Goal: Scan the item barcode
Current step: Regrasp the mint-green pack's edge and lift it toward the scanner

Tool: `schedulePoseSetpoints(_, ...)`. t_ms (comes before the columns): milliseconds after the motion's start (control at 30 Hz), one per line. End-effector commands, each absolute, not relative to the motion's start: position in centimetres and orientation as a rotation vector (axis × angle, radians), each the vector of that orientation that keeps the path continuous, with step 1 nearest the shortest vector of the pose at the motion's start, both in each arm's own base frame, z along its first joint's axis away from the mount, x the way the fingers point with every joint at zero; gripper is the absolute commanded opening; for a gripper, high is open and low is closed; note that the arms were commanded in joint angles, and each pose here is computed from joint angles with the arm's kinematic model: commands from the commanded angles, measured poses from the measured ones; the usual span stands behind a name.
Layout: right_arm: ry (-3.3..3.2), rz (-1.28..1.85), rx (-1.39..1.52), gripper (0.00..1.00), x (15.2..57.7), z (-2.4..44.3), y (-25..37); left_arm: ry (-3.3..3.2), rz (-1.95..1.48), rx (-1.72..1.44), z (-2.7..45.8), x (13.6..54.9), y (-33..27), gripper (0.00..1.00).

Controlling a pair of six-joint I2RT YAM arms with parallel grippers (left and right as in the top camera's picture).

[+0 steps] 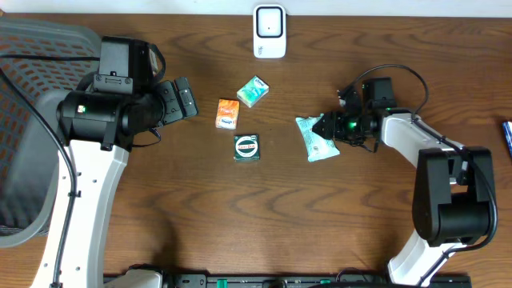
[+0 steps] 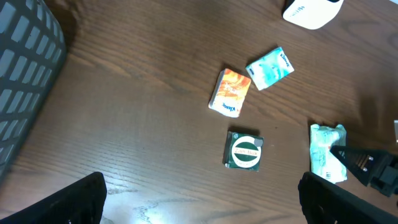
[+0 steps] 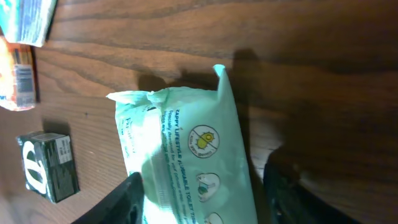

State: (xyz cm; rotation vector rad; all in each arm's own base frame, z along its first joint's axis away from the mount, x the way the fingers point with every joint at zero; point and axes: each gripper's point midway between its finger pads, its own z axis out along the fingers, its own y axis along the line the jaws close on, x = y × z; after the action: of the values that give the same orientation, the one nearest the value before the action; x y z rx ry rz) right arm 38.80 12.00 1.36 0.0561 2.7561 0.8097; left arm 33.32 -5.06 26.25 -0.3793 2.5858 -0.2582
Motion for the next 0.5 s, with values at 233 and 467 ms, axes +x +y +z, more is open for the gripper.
schedulePoseSetpoints(233,2.810,0.753,0.008,0.43,37.2,0.3,12.9,2.575,-0.250,-0.378,26.6,33.4,-4.8,0.98)
schedulePoseSetpoints(467,2.795,0.823,0.033,0.01,37.1,0.6,13.8,2.575,-0.250,-0.378,26.6,33.4,-4.8,0.98)
